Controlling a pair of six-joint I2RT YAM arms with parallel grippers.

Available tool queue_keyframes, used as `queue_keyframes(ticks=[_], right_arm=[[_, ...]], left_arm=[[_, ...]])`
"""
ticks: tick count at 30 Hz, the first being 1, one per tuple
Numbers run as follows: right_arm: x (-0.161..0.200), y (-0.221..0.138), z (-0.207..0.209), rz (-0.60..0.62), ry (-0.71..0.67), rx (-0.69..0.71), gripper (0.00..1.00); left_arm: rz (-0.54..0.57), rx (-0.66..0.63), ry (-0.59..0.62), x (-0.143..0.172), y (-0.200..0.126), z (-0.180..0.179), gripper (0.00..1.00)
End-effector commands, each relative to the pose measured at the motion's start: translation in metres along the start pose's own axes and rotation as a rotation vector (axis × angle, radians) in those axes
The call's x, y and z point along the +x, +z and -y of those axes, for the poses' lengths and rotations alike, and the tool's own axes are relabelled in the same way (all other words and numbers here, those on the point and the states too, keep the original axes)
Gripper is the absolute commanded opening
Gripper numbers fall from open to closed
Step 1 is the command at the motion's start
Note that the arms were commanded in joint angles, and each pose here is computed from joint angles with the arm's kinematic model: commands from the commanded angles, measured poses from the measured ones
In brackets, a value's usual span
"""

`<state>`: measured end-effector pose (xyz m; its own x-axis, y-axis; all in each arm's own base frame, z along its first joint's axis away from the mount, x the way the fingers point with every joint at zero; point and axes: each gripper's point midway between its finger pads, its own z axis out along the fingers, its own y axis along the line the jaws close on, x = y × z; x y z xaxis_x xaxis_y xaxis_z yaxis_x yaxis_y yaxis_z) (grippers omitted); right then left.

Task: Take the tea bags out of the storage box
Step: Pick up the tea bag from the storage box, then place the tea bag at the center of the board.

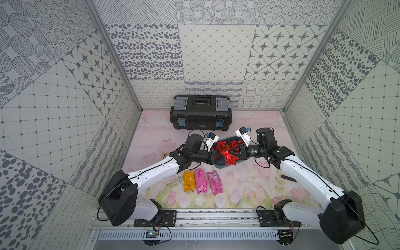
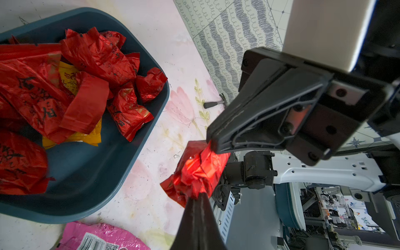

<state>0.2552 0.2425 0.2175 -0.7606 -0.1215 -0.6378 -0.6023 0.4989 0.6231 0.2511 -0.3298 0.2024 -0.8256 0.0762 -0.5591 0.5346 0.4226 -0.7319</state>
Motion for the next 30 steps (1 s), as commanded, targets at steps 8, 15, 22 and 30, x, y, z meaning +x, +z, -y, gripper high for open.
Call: queue_keyframes(ticks=[8,15,22,30], right_arm=[[0.047,-0.004,0.017,-0.028,0.263,0.091,0.0],[0.098,0.027,0.04,-0.08,0.452,0.159,0.0],[0.106,0.058,0.06,-0.124,0.463,0.203,0.0],[0.107,0.063,0.083,-0.12,0.441,0.303,0.24]], left_arm=[[0.22,-0.151,-0.125,-0.022,-0.028,-0.023,0.79],[0.305,-0.469,-0.452,-0.001,-0.06,-0.086,0.79],[0.221,-0.561,-0.596,0.02,-0.062,-0.109,0.76],[0.189,-0.568,-0.612,0.029,-0.059,-0.113,0.75]])
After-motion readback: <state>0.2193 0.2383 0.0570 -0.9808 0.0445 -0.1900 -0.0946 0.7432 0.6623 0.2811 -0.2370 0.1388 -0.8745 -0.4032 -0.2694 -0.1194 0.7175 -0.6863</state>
